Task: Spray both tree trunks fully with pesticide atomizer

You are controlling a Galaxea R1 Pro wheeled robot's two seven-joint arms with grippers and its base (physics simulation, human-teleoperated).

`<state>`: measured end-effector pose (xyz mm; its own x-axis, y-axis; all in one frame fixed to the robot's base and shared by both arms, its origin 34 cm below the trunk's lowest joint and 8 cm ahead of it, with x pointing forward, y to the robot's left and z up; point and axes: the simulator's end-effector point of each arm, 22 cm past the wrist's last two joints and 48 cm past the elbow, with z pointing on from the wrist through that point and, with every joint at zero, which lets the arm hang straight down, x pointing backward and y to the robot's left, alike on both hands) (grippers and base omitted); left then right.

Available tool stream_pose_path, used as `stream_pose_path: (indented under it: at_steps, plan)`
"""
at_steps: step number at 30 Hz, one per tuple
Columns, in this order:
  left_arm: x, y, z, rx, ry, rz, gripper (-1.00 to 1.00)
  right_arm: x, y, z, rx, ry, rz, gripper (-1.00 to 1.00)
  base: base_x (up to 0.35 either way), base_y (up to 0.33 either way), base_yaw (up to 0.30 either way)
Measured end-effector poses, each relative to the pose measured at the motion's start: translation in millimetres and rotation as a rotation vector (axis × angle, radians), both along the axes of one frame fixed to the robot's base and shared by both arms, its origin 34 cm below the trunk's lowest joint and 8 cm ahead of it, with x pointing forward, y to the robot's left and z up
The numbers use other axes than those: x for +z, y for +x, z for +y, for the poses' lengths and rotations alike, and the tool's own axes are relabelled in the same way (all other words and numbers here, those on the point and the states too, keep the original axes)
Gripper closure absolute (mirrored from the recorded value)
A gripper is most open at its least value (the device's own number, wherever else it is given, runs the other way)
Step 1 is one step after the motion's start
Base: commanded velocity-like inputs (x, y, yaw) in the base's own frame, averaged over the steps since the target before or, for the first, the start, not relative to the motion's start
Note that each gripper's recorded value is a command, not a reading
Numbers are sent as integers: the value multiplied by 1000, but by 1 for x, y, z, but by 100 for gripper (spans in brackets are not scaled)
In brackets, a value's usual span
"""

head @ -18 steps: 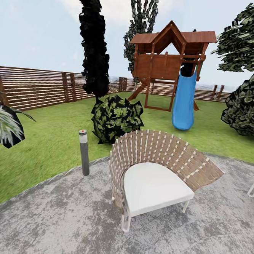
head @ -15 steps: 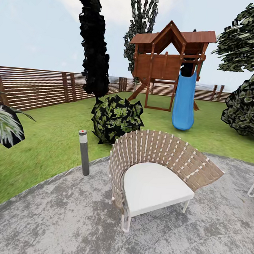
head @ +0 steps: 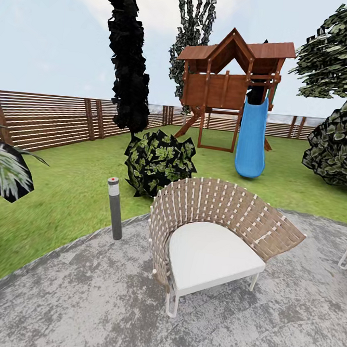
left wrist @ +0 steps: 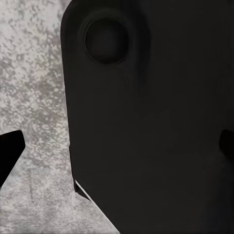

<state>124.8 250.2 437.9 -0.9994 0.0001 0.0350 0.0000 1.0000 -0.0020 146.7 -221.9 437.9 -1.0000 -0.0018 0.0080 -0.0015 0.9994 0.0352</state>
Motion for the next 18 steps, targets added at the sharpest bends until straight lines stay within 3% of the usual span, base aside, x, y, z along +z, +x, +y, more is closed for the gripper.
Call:
stream_pose_path:
  at_steps: [9,18]
  plan:
    - [0,33,20,8,34,-93,-100,0,10,-4,-2,-5,-42,-100,0,0,0]
    - [7,96,64,53,93,-230,-100,2,43,-44,-9,-57,-136,-100,0,0,0]
